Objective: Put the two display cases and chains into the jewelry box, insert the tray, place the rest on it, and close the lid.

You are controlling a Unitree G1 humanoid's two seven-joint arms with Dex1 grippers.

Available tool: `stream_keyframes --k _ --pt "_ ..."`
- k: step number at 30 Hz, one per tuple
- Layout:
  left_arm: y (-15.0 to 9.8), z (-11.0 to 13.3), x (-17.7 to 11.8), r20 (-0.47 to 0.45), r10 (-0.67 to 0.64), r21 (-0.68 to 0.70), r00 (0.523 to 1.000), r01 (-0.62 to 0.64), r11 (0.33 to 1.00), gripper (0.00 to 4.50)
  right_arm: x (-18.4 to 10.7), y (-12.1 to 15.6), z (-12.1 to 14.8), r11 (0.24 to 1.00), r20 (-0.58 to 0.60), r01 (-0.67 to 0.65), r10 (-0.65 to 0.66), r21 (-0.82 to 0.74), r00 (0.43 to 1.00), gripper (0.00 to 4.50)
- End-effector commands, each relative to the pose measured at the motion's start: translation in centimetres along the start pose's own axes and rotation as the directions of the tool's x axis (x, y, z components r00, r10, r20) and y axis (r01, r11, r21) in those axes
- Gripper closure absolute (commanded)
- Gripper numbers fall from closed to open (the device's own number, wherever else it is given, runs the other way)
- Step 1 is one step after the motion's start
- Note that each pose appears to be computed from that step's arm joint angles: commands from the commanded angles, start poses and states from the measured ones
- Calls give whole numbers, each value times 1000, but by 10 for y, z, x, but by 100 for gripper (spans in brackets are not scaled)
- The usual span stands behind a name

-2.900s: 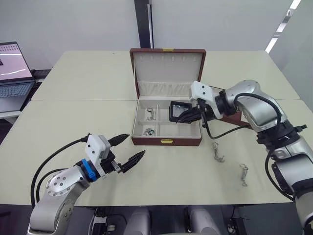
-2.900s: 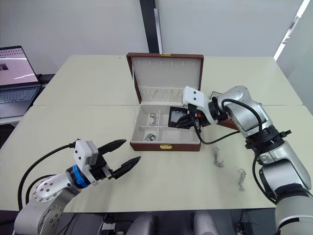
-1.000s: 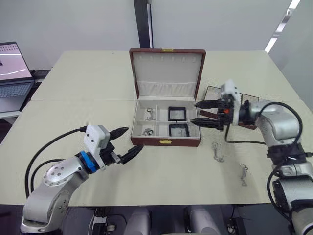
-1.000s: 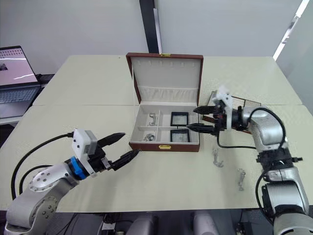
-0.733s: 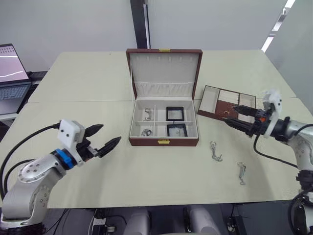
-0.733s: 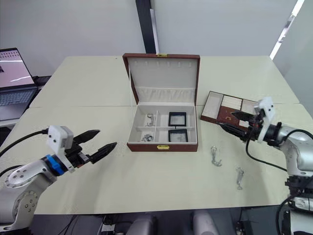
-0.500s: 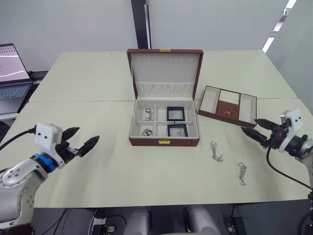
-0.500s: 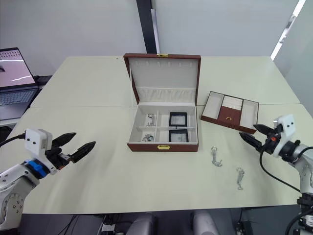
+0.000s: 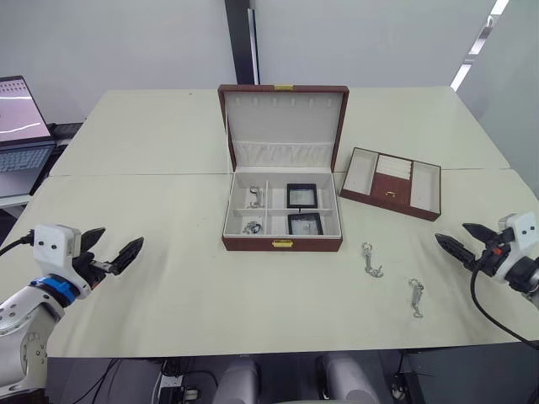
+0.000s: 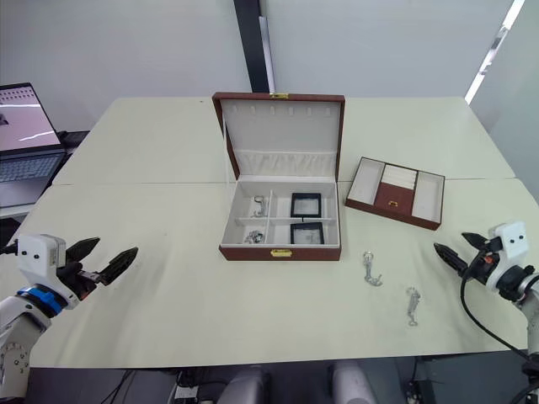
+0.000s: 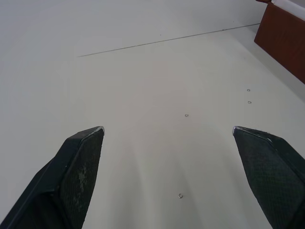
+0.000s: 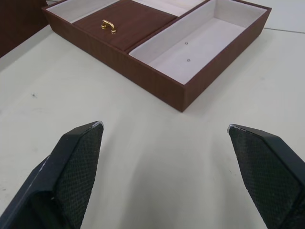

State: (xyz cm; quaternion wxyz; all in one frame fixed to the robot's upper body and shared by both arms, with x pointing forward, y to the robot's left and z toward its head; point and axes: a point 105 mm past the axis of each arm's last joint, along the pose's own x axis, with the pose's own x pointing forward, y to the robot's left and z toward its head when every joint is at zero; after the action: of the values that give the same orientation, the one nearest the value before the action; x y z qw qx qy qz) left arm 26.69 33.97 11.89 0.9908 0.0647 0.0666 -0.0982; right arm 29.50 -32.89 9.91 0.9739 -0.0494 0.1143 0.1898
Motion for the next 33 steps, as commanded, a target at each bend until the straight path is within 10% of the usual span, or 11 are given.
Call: stream_keyframes --k 1,33 --pt "12 13 -5 53 58 23 997 -59 998 0 -3 -2 7 999 22 8 -8 -39 1000 7" --pt "49 1 -34 5 133 58 991 -133 989 0 7 4 13 997 24 -53 55 -57 998 7"
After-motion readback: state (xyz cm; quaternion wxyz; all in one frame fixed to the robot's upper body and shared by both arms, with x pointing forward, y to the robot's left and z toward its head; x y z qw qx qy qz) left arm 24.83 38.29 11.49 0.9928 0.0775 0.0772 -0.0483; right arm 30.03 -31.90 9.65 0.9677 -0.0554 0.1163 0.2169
